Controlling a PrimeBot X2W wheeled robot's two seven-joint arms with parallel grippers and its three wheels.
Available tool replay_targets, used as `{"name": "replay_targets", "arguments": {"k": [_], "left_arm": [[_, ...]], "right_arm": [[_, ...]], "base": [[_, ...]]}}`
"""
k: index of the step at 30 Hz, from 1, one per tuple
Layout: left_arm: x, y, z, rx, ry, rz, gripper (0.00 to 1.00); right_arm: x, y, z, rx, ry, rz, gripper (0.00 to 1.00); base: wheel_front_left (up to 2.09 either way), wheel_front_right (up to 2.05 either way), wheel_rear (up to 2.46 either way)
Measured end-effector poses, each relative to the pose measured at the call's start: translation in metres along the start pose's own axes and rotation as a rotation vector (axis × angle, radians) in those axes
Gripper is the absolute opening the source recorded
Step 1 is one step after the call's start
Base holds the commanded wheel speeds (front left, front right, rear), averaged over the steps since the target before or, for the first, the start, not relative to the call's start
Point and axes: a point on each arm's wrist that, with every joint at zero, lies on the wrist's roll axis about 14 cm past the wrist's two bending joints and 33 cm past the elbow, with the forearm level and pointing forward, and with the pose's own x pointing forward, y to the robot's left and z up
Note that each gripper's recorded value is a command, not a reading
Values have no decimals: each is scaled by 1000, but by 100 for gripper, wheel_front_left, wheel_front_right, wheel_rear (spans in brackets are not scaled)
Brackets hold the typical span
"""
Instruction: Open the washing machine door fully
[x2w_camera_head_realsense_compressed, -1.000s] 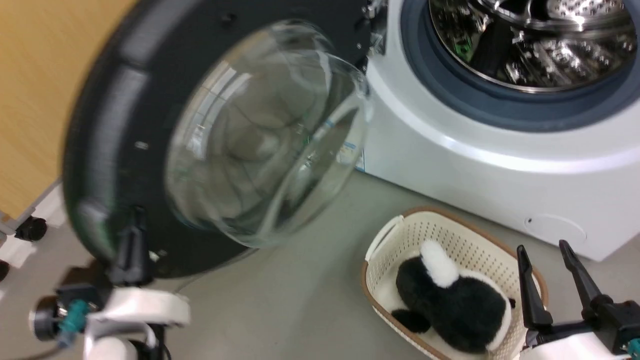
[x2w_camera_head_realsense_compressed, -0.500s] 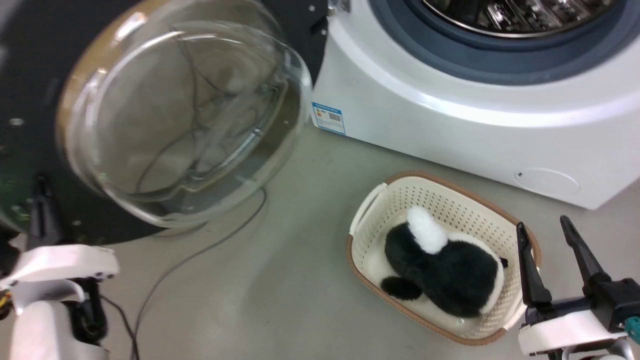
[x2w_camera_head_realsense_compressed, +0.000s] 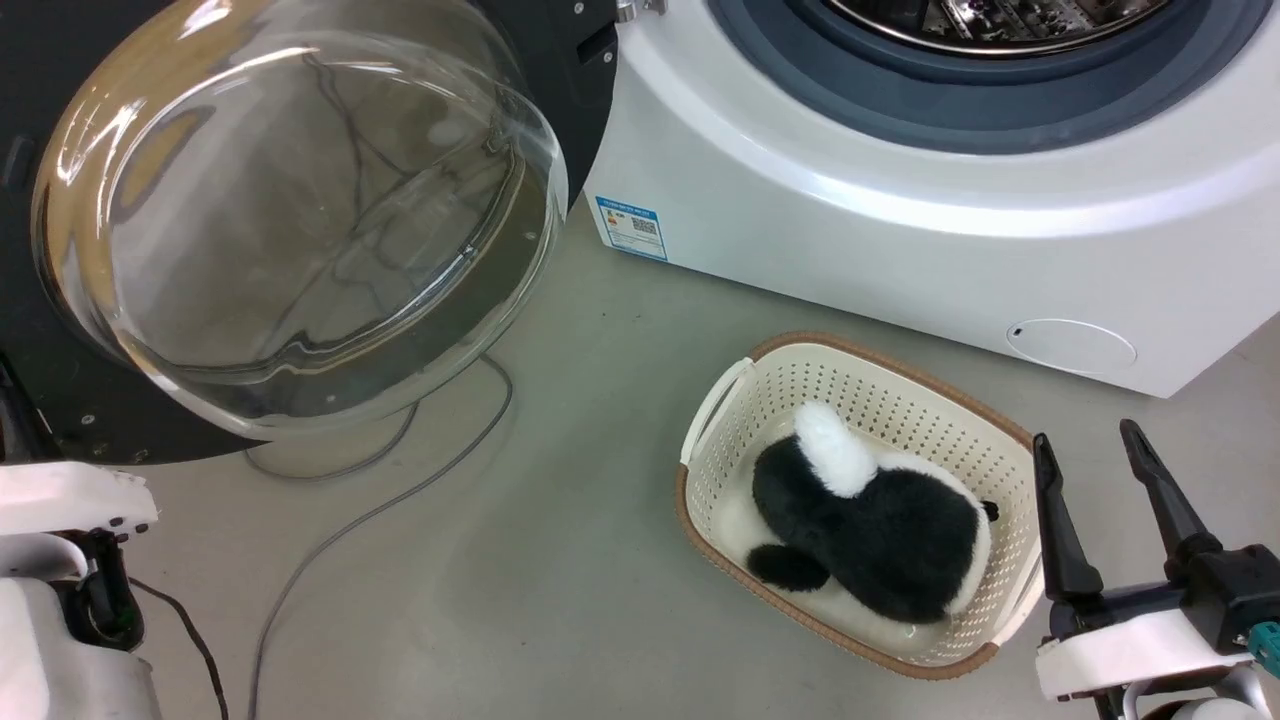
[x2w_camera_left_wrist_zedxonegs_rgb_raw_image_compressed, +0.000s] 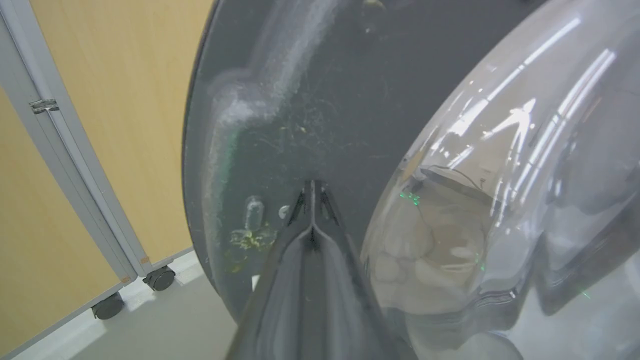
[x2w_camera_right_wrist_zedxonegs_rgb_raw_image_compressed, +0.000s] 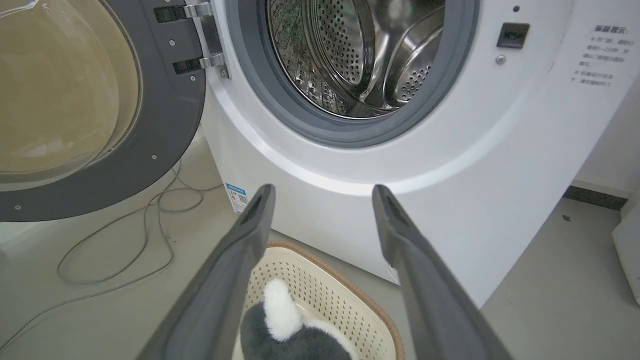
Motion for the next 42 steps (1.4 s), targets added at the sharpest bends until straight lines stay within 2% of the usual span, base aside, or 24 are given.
{"name": "replay_targets", "arguments": {"k": [11,23,37,38,39,42], "left_arm": [[-5,-5,14,5,-33,-47,0],[-50,-8,31,-11,-104,-131,0],[-93,-50,44,-33,-172,-295,0],[-95,-51,44,-35,-174,-297,8],[-97,-55,45,-41,-176,-305,100],[-105,-67,45,-51,-180,-347,100]], "right_arm": [[-5,1,19,-19,-37,-2,100],[-33,4,61,-3,-122,-20,100],[-63,-6,86,-4,-181,-68,100],[-64,-7,87,-6,-185,-73,100],[-66,-9,89,-6,-188,-79,100],[-72,-14,93,-5,-201,-97,100]], "base": [[0,0,0],[0,0,0],[0,0,0],[0,0,0],[0,0,0],[0,0,0]]}}
